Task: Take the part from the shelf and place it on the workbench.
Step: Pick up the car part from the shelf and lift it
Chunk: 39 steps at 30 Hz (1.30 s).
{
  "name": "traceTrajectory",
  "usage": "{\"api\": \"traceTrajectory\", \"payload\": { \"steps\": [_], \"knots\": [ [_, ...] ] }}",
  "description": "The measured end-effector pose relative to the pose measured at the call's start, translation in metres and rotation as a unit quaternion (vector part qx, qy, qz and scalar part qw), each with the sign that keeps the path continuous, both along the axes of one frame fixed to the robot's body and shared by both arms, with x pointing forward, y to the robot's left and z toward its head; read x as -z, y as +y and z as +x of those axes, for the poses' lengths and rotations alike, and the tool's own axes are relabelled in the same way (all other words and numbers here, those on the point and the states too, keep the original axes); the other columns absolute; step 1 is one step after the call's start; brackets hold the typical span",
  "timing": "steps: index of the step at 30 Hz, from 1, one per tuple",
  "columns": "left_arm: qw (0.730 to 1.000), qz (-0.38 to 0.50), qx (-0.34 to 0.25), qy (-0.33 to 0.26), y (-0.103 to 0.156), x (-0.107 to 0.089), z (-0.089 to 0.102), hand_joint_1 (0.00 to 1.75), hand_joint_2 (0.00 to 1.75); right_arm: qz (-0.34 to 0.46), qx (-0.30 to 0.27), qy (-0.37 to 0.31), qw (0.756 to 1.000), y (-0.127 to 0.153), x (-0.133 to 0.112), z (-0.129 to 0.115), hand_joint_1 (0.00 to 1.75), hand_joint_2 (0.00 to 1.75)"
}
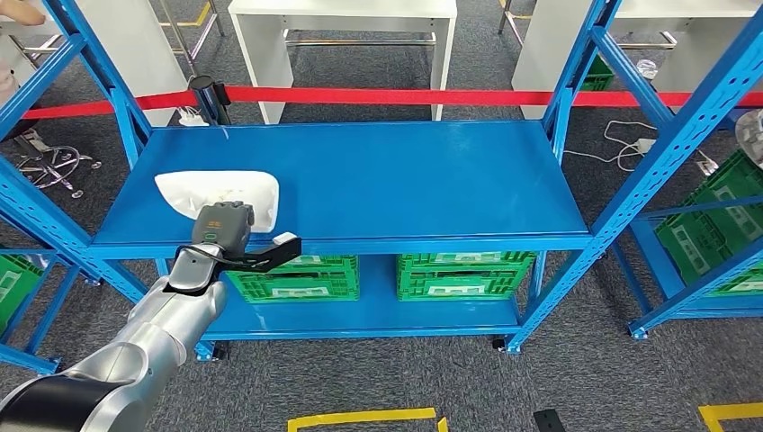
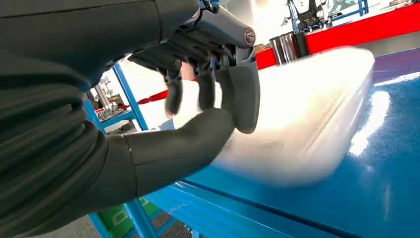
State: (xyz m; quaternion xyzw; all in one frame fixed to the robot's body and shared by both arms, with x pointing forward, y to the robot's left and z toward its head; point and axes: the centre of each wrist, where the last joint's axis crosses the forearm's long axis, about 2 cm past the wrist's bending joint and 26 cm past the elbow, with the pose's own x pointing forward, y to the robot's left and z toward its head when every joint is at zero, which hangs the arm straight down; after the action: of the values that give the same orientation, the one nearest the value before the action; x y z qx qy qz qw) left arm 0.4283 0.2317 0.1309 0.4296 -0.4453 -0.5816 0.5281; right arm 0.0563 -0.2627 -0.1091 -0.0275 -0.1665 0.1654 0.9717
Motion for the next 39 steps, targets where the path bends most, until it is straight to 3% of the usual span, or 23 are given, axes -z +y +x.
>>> {"api": "traceTrajectory", "payload": {
  "steps": [10,11,14,15,23,27,39],
  "knots": [
    [1.0,-0.008,0.01,-0.012,0.0,0.0,-0.001,1.75,1.75,0.001,-0.003,0.001,1.0,0.002,0.0,-0.001,0.0,0.0],
    [1.0,-0.009,0.012,-0.014,0.0,0.0,-0.001,1.47,1.75,0.002,-0.003,0.001,1.0,0.002,0.0,-0.001,0.0,0.0],
    [0.999,-0.014,0.016,-0.027,0.0,0.0,-0.001,0.17,1.75,0.002,-0.004,0.0,1.0,0.002,0.0,-0.001,0.0,0.0],
    [0.999,-0.018,0.017,-0.034,0.0,0.0,-0.001,0.01,1.75,0.002,-0.005,0.0,1.0,0.003,0.0,-0.001,0.0,0.0],
    [0.986,-0.091,0.031,-0.138,0.0,-0.005,0.0,0.0,1.75,0.001,-0.007,0.001,1.0,0.003,0.0,-0.001,0.0,0.0],
    [0.982,-0.104,0.034,-0.154,-0.001,-0.008,0.001,0.0,0.0,0.001,-0.008,0.001,1.0,0.003,0.0,-0.001,0.0,0.0],
    [0.974,-0.109,0.055,-0.189,-0.003,-0.049,0.024,0.0,0.0,0.001,-0.004,0.0,1.0,0.003,0.0,0.0,0.0,0.0]
  ]
}}
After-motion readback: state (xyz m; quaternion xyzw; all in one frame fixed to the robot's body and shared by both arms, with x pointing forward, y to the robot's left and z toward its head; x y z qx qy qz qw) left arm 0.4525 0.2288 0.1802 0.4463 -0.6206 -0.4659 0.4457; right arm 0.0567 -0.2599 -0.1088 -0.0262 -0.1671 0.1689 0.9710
